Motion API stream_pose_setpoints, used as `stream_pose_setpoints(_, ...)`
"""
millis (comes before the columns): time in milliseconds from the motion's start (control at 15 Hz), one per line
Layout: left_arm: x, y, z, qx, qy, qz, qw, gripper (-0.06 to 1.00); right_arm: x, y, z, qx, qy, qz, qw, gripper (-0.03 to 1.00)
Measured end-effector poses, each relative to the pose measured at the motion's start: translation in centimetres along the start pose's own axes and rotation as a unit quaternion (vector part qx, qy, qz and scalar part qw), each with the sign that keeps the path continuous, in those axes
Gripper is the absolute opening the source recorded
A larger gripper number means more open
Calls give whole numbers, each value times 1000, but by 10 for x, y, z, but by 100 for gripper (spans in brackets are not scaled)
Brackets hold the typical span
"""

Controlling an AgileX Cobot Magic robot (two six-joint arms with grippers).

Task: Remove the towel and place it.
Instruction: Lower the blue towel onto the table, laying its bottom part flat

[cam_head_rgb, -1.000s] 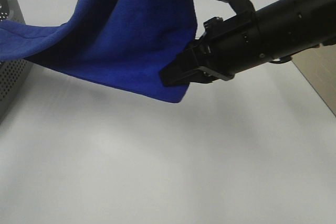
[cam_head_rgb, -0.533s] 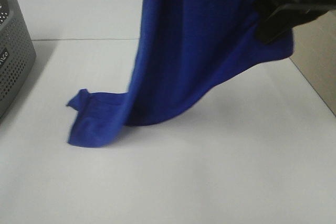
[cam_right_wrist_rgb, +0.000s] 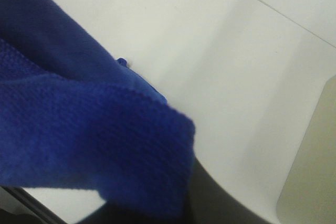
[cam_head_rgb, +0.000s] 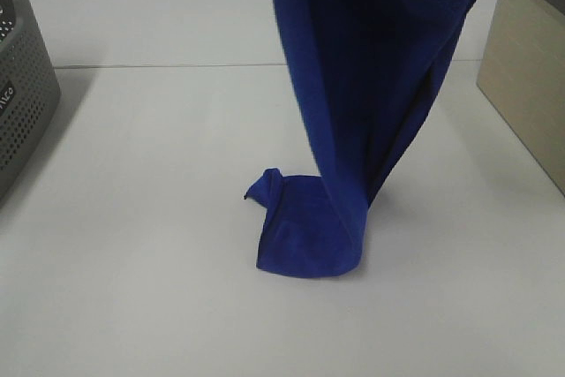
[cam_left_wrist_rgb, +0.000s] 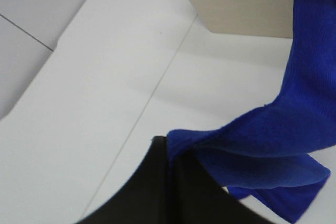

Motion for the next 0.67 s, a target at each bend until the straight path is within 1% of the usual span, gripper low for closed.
stream_pose_setpoints(67,6,-3,0,42,0,9,999,0,21,-10,2,-9,3,-23,1000,2)
stream_pose_setpoints(200,18,-3,2,111,5,0,994,0,42,-25,6,-14,21,-49,998,2)
stream_pose_setpoints(333,41,-1,1,186,-6,-27,982,0,62,-36,14,-21,53,-75,996,2)
stream_pose_setpoints(467,70,-2,-5,222,-42,-59,972,0,76,-43,18,-23,71,-96,993,2)
stream_pose_setpoints(533,86,-4,-10,231,-59,-75,968,0,90,-50,23,-24,92,-116,989,2)
stream_pose_setpoints(600,91,-5,-11,235,-65,-80,966,0,94,-52,24,-25,99,-122,987,2)
stream_pose_setpoints(667,105,-8,-12,243,-70,-91,963,0,101,-56,27,-25,112,-132,985,2)
Point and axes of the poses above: a point on each arm's last joint axis where the gripper is mounted, x pointing back along that axis away from the gripper, z along the wrist's bending axis when the last joint is at zero, y = z × x, the point moved 1 cm from there along -x, pointing out along that axis toward the gripper, and after that the axes turned 7 degrees about -x, right-handed, at the moved point
